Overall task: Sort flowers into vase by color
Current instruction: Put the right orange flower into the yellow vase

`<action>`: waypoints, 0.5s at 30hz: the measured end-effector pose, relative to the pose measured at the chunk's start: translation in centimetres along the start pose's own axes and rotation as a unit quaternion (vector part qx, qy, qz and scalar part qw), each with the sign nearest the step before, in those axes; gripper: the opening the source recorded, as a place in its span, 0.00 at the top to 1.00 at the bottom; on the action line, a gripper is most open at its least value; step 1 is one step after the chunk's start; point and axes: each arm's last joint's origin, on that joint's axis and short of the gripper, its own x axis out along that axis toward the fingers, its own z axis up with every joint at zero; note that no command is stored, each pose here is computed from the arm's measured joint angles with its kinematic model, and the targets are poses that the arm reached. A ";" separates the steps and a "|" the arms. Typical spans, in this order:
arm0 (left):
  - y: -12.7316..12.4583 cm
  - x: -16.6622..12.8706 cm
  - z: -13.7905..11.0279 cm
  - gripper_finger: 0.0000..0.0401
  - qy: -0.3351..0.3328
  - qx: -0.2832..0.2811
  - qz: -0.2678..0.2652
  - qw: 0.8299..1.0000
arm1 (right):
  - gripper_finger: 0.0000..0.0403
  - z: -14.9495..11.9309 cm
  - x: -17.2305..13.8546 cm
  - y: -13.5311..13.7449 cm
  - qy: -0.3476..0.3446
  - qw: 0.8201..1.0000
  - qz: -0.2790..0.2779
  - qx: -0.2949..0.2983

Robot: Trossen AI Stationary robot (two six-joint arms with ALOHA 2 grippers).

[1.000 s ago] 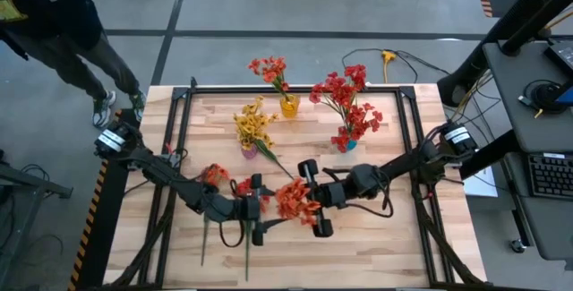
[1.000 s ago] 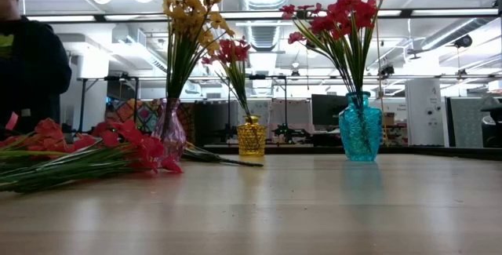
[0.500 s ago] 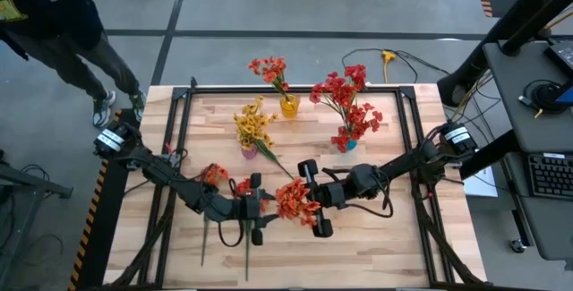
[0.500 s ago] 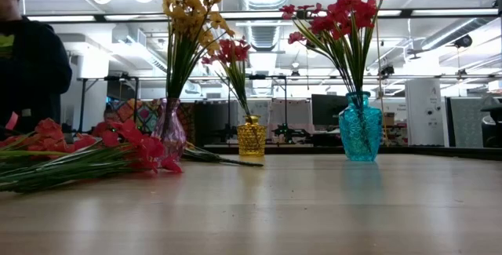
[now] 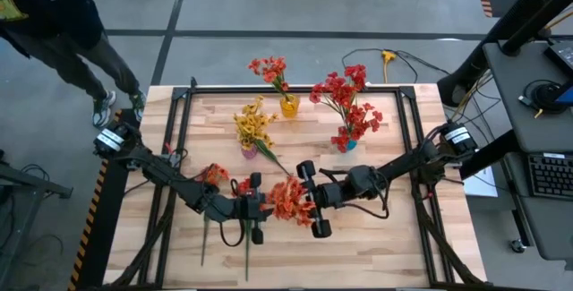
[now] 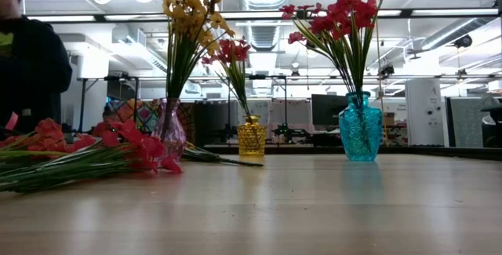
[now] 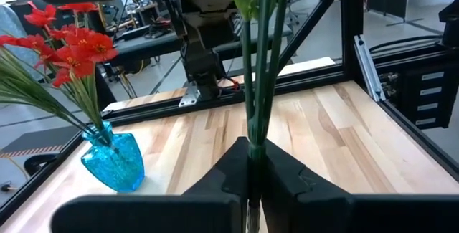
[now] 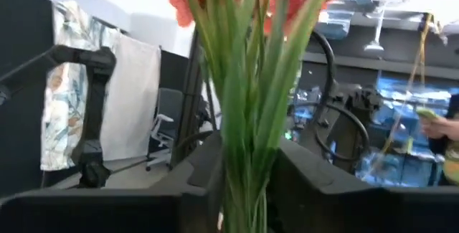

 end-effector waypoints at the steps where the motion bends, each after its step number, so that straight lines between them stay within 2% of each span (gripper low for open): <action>1: 0.0 0.0 0.0 0.99 0.001 0.001 0.001 1.000 | 0.74 -0.1 0.0 0.0 0.007 1.000 -0.006 0.003; 5: 0.3 -0.4 0.3 0.99 0.005 0.003 0.002 1.000 | 0.62 -0.3 -0.1 -0.2 0.046 0.998 -0.038 0.002; 9: 0.6 -0.8 0.5 1.00 0.017 0.000 0.012 1.000 | 0.51 0.0 -0.3 -0.3 0.082 0.996 -0.041 0.011; 15: 0.8 -1.0 0.3 1.00 0.037 -0.004 0.041 0.998 | 0.42 0.2 -0.6 -0.4 0.144 0.989 -0.037 0.026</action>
